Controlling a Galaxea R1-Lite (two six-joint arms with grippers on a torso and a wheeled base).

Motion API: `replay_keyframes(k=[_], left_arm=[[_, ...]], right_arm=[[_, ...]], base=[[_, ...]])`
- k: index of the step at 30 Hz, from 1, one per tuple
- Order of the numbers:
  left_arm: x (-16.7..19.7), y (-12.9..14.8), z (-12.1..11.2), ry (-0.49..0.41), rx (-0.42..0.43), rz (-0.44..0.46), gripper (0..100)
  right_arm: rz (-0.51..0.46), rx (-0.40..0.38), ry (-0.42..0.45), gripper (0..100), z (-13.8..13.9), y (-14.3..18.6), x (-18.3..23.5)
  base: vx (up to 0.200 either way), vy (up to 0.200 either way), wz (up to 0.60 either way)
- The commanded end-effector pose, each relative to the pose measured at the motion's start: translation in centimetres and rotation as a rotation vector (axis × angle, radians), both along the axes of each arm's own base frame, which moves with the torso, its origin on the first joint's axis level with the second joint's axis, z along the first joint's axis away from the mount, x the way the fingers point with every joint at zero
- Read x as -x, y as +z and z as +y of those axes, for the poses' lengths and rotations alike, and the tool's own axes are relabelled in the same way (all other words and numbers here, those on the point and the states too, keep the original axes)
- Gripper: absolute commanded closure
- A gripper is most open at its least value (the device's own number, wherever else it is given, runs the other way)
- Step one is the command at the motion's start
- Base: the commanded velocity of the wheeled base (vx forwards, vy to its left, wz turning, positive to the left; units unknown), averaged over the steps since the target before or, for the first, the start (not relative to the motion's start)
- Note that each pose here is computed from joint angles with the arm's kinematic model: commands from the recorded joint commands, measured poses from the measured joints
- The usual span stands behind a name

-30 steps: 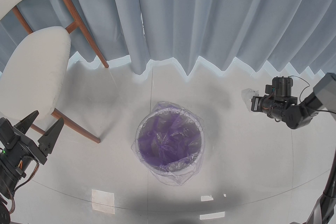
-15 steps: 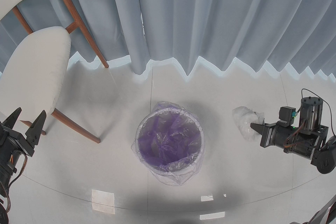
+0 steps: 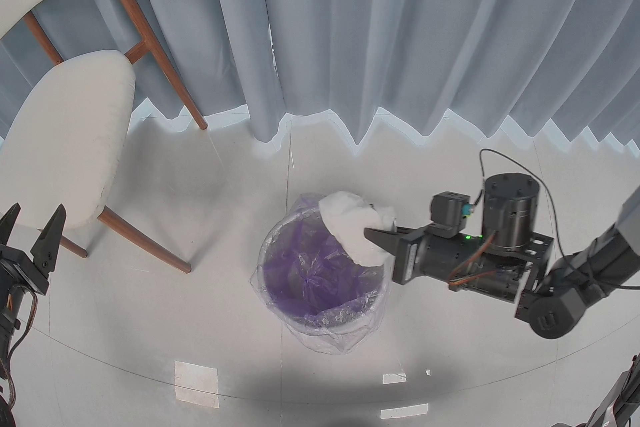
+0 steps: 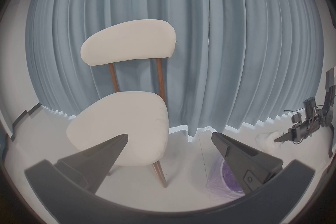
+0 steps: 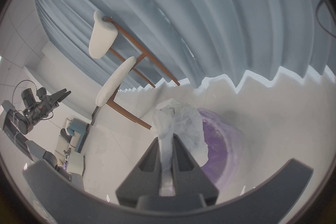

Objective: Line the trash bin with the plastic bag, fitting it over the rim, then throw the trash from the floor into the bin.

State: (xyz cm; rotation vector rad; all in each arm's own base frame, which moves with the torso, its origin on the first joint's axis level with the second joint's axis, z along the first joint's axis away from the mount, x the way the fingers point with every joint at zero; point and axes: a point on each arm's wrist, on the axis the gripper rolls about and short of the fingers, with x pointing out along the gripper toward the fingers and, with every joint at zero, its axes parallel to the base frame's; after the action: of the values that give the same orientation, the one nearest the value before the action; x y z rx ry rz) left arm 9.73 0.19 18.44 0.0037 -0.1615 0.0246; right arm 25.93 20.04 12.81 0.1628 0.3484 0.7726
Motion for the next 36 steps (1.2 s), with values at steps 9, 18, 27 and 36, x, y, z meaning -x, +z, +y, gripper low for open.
replay_keyframes(k=[9,18,27,36], left_arm=[[0.9,-1.0,0.2,0.021,-0.003,0.013,0],[1.0,-1.2,0.2,0.018,-0.003,0.022,0],[1.0,-1.3,0.2,0.016,-0.004,0.024,0],[1.0,-1.3,0.2,0.016,-0.004,0.025,0]], right_arm=[[0.087,0.083,0.01,100,5.7,-8.7,-5.7],[0.101,0.134,0.0,100,5.9,-12.5,-7.5],[0.071,0.109,-0.048,100,5.6,-13.1,-10.4],[0.064,0.097,-0.046,0,5.5,-12.2,-9.9]], base=[[0.0,0.0,0.0],[0.0,0.0,0.0],[0.0,0.0,0.0],[0.0,0.0,0.0]])
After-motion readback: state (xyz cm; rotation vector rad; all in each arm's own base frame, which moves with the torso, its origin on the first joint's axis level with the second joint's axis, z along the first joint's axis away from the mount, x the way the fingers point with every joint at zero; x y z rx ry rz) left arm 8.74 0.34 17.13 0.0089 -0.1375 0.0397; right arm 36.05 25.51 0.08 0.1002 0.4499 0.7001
